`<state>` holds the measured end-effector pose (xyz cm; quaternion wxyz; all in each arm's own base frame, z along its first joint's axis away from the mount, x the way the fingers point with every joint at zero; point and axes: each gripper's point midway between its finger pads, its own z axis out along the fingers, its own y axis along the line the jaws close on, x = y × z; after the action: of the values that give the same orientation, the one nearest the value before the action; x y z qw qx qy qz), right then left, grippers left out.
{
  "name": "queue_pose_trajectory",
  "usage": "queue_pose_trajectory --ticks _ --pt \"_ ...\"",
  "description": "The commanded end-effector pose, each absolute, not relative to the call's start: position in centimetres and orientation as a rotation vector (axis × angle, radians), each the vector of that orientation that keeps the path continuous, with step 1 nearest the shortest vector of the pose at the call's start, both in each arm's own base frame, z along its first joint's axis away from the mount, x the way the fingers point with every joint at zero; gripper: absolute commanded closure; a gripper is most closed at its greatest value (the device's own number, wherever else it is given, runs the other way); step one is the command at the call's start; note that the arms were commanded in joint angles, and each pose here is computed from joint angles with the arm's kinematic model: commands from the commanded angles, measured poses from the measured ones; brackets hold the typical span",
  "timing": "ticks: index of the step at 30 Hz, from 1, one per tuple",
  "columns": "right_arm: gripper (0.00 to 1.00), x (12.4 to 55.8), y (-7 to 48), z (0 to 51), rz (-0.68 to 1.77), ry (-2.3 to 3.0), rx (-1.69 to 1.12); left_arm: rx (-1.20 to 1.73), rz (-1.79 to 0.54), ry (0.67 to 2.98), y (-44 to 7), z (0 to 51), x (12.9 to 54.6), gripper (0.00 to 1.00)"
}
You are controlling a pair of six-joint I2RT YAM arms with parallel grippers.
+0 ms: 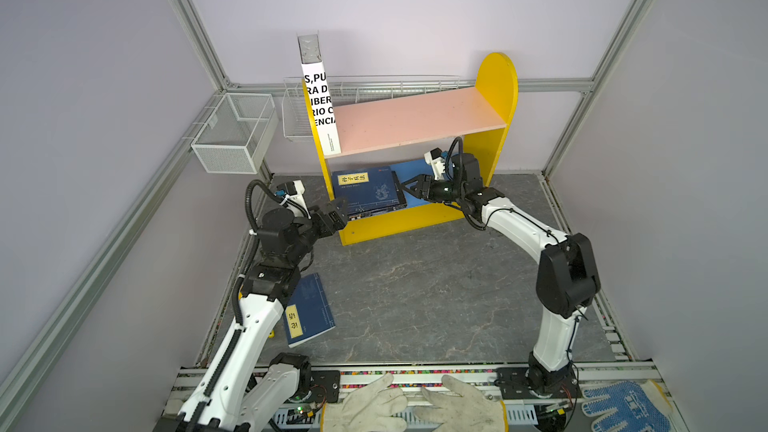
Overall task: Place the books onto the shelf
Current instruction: 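Open the right gripper and withdraw it from the shelf while left draws back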
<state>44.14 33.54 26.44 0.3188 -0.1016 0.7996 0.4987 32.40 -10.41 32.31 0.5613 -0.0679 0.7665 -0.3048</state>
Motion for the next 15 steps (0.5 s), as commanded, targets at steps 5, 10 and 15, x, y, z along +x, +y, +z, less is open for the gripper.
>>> queue_pose_trajectory --ticks 5,10,15 --pt "0.28 37.4 35.1 23.6 1.213 2.157 -0.308 -0.583 -0.479 2.08 -4.2 19.5 24.9 0.0" --pt "0.18 31.8 37.2 19.1 1.141 2.248 -0.332 -0.797 -0.268 2.174 -0.7 14.3 21.4 0.0" --pt "0.12 26.9 41.5 14.7 1.178 2.345 -0.394 -0.976 -0.183 2.191 1.0 9.9 20.5 0.0"
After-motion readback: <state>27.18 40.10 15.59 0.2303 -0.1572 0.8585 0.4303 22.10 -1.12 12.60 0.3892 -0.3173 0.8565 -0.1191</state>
